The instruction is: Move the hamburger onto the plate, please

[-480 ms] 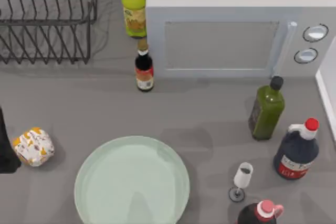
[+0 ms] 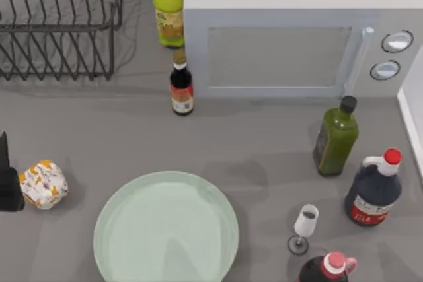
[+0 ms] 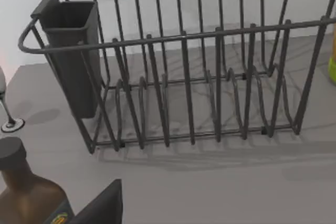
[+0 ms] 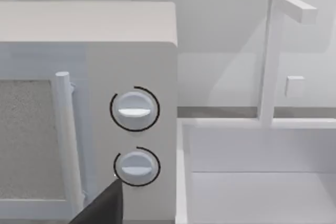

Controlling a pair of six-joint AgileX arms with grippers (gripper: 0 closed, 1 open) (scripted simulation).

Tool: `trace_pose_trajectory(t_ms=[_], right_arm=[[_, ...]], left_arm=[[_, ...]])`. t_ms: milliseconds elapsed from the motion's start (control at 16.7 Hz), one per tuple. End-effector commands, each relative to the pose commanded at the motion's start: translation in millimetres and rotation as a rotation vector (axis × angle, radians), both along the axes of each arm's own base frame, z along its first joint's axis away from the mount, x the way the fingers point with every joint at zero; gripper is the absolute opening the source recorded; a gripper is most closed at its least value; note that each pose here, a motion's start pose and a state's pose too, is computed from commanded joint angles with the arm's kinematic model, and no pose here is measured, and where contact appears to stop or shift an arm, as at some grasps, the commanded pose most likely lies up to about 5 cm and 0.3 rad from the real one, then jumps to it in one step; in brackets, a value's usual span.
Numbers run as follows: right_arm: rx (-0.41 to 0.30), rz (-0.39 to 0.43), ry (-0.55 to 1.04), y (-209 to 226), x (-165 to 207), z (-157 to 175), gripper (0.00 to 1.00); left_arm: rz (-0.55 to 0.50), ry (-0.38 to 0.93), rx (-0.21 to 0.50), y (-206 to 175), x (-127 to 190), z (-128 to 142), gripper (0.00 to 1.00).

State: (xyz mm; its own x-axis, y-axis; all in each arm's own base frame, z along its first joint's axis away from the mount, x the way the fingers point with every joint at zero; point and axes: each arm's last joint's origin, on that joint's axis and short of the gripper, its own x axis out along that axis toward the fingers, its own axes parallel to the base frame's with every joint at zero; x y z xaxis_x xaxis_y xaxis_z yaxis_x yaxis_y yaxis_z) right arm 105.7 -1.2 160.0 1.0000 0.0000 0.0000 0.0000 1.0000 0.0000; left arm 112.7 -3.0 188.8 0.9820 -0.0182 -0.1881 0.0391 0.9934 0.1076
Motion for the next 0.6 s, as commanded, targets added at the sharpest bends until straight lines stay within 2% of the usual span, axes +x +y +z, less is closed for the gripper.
trace_pose_trajectory(t_ms=[120,300,600], right_arm=[[0.0,0.0,0.0,0.0,0.0,0.0,1.0],[0.0,0.0,0.0,0.0,0.0,0.0,1.0],[0.0,0.0,0.0,0.0,0.0,0.0,1.0]], left_arm=[[-0.031,0.14,0.067,-1.5,10.8,13.1,1.0],[-0.105,0.421,0.179,-5.0,40.5,24.4,1.0],[-0.293,0.904,0.345,-13.6,106.2,15.2,1.0]])
